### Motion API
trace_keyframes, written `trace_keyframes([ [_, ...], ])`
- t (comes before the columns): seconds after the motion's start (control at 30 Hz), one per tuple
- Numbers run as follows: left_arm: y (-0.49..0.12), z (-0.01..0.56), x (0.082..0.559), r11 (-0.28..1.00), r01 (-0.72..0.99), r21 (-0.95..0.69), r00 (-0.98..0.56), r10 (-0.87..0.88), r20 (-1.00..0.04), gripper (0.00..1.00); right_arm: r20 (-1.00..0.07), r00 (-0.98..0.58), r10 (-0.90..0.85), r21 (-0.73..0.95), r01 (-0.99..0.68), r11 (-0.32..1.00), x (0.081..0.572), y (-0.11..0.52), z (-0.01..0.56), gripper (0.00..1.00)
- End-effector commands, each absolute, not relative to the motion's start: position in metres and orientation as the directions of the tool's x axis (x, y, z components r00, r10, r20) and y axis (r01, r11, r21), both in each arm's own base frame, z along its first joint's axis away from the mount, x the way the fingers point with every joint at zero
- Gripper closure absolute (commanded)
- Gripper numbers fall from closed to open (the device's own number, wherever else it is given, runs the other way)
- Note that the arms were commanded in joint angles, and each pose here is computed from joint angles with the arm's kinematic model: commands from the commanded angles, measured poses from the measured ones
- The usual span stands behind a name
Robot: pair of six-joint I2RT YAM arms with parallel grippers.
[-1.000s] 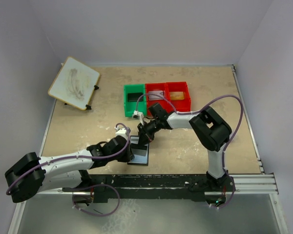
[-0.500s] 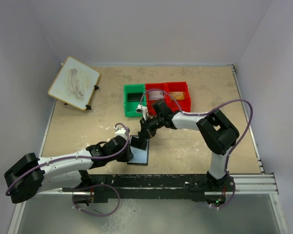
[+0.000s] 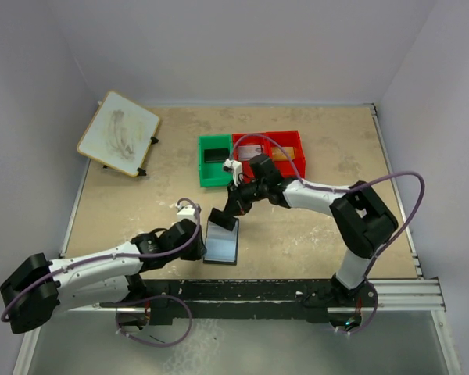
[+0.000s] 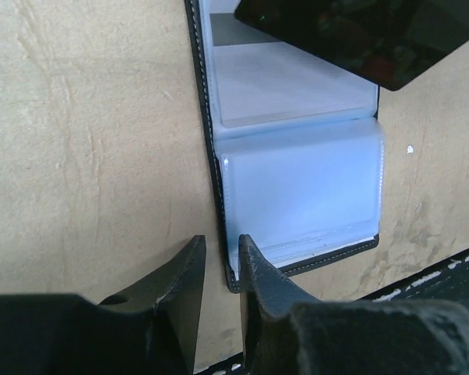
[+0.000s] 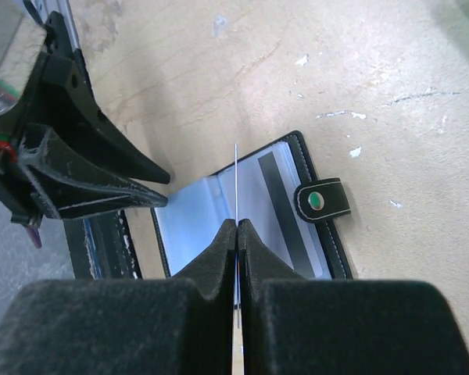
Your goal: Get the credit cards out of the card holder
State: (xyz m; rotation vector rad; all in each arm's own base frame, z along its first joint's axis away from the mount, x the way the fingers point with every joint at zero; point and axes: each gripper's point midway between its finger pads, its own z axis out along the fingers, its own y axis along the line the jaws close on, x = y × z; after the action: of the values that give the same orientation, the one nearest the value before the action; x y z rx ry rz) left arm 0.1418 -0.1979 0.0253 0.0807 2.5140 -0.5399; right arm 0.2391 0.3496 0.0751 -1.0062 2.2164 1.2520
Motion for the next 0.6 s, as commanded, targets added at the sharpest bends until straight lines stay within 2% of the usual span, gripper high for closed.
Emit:
trace_keyframes([
  [0.0, -0.196, 0.044, 0.154, 0.920, 0.155, -0.359, -0.802, -0.095, -0.589, 0.77, -0.729, -0.603, -0.325, 0.516, -0.795, 0.318, 0.247, 0.352, 0.110, 1.00],
  [0.17, -0.194, 0.055, 0.160, 0.921, 0.137, -0.365, -0.778, -0.128, -0.615, 0.76, -0.787, -0.558, -0.261, 0.460, -0.814, 0.355, 0.252, 0.345, 0.127, 1.00],
  [0.57, -0.178, 0.074, 0.175, 0.936, 0.054, -0.348, -0.713, -0.208, -0.670, 0.71, -0.935, -0.309, -0.175, 0.223, -0.894, 0.388, 0.261, 0.330, 0.163, 1.00],
])
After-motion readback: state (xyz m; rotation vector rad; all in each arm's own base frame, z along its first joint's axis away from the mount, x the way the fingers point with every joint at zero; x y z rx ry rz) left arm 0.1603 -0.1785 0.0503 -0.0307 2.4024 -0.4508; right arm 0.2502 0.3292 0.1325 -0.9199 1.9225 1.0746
